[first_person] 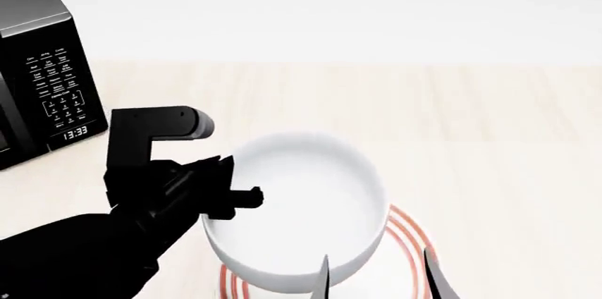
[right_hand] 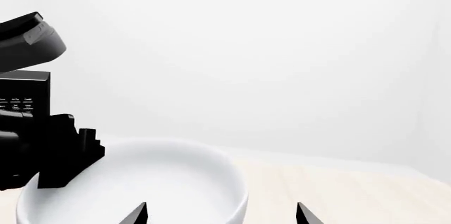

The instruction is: Pick up the white bowl and put it on the plate.

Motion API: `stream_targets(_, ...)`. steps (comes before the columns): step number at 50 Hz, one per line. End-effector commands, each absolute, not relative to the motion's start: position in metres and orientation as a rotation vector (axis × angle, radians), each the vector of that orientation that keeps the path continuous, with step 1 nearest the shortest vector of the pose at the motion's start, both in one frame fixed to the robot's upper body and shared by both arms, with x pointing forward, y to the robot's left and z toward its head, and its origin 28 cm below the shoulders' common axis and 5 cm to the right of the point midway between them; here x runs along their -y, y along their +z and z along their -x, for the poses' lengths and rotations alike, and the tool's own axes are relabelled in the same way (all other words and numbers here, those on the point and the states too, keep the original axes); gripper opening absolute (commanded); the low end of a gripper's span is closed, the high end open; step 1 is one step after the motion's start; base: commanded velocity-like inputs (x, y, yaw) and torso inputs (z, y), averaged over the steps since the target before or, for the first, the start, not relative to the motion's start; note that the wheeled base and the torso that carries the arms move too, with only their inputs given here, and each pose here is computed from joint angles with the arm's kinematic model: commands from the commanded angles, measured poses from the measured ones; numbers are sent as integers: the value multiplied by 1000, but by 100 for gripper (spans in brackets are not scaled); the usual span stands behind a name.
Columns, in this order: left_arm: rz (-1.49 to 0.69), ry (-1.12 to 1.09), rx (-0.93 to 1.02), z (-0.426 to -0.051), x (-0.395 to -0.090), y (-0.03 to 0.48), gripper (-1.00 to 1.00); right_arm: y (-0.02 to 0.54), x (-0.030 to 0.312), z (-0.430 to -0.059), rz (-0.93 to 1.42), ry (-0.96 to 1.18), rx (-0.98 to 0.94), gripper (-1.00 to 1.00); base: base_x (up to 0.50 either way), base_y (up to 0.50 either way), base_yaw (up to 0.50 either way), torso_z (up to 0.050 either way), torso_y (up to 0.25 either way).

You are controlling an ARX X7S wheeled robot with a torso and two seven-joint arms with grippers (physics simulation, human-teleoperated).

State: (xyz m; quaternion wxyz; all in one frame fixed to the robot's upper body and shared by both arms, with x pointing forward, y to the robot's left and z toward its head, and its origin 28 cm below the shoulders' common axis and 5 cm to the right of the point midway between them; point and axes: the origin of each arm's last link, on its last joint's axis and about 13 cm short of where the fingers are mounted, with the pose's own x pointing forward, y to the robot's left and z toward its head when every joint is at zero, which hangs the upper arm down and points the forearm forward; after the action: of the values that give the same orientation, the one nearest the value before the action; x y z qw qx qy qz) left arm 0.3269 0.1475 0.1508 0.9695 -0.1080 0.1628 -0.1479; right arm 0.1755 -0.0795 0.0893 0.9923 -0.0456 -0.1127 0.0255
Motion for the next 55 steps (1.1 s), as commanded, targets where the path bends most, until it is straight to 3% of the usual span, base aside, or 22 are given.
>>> stream_targets(1, 231, -311, -314, -327, -145, 153, -100, 89, 79, -175, 91, 53, 226, 100, 0, 0, 0, 0, 0)
stream_targets(55, 310, -311, -325, -346, -124, 133, -100, 86, 80, -176, 93, 60, 216, 100, 0, 0, 0, 0, 1)
